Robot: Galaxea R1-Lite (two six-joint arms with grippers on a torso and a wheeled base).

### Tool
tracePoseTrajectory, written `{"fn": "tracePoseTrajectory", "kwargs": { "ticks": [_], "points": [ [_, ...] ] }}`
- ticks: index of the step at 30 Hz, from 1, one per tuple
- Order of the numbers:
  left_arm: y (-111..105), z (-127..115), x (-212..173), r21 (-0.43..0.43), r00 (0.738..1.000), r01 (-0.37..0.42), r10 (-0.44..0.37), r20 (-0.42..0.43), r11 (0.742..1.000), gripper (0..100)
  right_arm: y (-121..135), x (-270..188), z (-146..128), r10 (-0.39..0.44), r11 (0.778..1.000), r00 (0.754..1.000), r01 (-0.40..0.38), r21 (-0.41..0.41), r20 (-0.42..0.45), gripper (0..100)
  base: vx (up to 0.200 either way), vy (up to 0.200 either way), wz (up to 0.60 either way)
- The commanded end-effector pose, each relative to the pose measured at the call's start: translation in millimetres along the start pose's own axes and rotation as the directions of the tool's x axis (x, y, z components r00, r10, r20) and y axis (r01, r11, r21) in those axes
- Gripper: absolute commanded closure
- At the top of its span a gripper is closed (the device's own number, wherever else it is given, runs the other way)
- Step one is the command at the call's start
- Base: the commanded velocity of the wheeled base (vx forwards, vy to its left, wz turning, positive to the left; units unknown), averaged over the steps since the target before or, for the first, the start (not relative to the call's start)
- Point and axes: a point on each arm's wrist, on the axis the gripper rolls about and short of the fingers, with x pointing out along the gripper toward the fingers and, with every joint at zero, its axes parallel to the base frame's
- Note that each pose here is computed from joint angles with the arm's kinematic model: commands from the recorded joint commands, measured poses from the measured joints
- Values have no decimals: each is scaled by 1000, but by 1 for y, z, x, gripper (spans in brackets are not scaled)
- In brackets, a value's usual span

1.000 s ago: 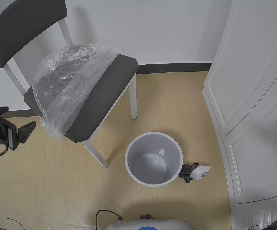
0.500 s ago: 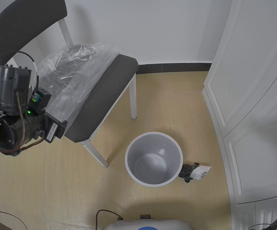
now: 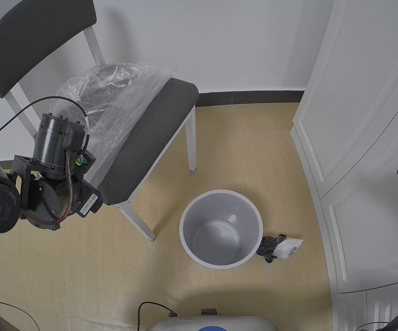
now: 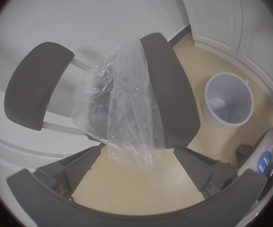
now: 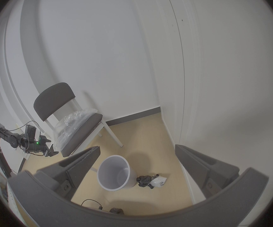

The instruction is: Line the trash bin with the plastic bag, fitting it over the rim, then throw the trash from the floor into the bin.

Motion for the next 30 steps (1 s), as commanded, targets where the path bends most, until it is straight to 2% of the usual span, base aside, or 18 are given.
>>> {"fn": "tracePoseTrajectory", "kwargs": {
  "ticks": [1,6,12,18,25,30],
  "points": [
    [-3,0,11,12,999,-10,10,-34,1000,0,0,-2,0,3,1000,1000,-3,-2,6,0,0,0,0],
    [-1,-1,19,10,998,-22,22,-56,1000,0,0,-2,0,6,1000,1000,-6,-2,6,0,0,0,0],
    [8,7,19,-16,998,-44,43,-38,999,0,0,-2,1,7,1000,1000,-7,-3,9,0,0,0,0],
    [21,10,24,-30,994,-98,97,-50,995,0,0,-1,0,8,1000,1000,-8,-4,5,0,0,0,0],
    [15,4,34,-12,993,-94,93,-79,995,0,1,-3,1,9,1000,1000,-9,-5,12,0,0,0,0],
    [22,9,29,-8,993,-106,105,-59,994,0,1,-3,1,11,1000,1000,-11,-5,13,0,0,0,0]
  ]
}}
